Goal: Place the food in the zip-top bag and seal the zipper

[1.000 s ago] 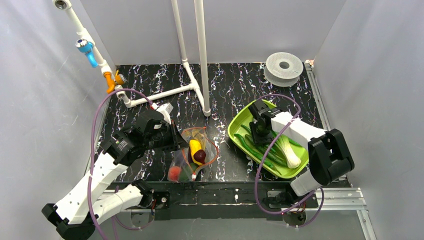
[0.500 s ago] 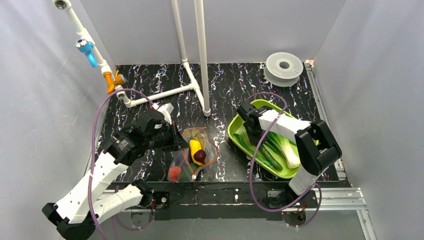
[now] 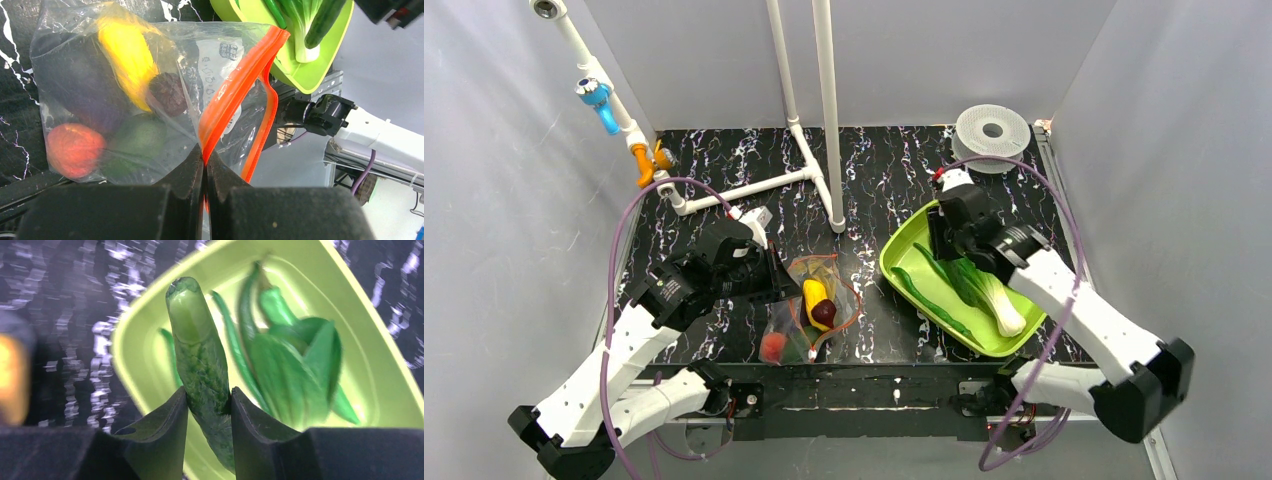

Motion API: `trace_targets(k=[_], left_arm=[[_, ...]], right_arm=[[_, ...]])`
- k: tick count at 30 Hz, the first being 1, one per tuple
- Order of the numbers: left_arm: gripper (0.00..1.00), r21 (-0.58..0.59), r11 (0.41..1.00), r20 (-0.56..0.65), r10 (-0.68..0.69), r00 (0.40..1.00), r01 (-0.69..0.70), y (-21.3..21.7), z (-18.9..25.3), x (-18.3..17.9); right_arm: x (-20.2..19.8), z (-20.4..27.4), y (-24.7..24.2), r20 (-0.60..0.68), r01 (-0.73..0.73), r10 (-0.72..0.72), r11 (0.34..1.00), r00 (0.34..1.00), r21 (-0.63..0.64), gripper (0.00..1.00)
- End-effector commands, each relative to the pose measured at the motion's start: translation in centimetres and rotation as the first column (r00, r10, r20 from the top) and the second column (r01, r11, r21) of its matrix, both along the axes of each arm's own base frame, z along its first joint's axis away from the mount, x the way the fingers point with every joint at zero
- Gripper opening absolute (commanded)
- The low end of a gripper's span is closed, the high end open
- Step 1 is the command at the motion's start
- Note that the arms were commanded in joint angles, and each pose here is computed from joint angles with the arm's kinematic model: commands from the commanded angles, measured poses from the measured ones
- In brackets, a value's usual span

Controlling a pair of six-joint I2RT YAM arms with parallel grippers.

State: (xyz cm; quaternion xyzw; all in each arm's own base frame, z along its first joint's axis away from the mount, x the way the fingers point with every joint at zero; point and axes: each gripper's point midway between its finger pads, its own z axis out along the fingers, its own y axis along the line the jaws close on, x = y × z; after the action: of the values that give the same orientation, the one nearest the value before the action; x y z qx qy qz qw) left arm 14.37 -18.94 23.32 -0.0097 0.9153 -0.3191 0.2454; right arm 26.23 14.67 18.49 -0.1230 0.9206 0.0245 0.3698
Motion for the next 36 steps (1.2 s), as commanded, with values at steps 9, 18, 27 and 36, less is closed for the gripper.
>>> trace_targets(k=[9, 18, 27, 36], left_arm=[[0.00, -0.022, 1.000, -0.010, -0.020, 1.000, 0.020, -0.3, 0.2, -0.4], [0.00, -0.041, 0.999, -0.001, -0.025, 1.000, 0.025, -0.6, 1.0, -0.3], [0.00, -0.138, 0.989, 0.010, -0.046, 0.999, 0.047, -1.8, 3.0, -0.6], [0.00, -0.159, 0.987, 0.023, -0.020, 1.000, 0.024, -1.5, 4.0, -0.8]], right_arm=[[-10.5, 17.9, 13.5, 0.465, -0.677, 0.526, 0.334, 0.711, 0.656, 0.18], [-17.4, 26.7, 15.9, 0.754, -0.870, 0.522, -0.044, 0.399, 0.491, 0.24], [-17.8, 26.6, 18.4, 0.834, -0.915, 0.487, -0.154, 0.257, 0.372, 0.33], [-15.6, 23.7, 20.5, 0.872, -0.966, 0.463, -0.109, 0.160, 0.235, 0.37]])
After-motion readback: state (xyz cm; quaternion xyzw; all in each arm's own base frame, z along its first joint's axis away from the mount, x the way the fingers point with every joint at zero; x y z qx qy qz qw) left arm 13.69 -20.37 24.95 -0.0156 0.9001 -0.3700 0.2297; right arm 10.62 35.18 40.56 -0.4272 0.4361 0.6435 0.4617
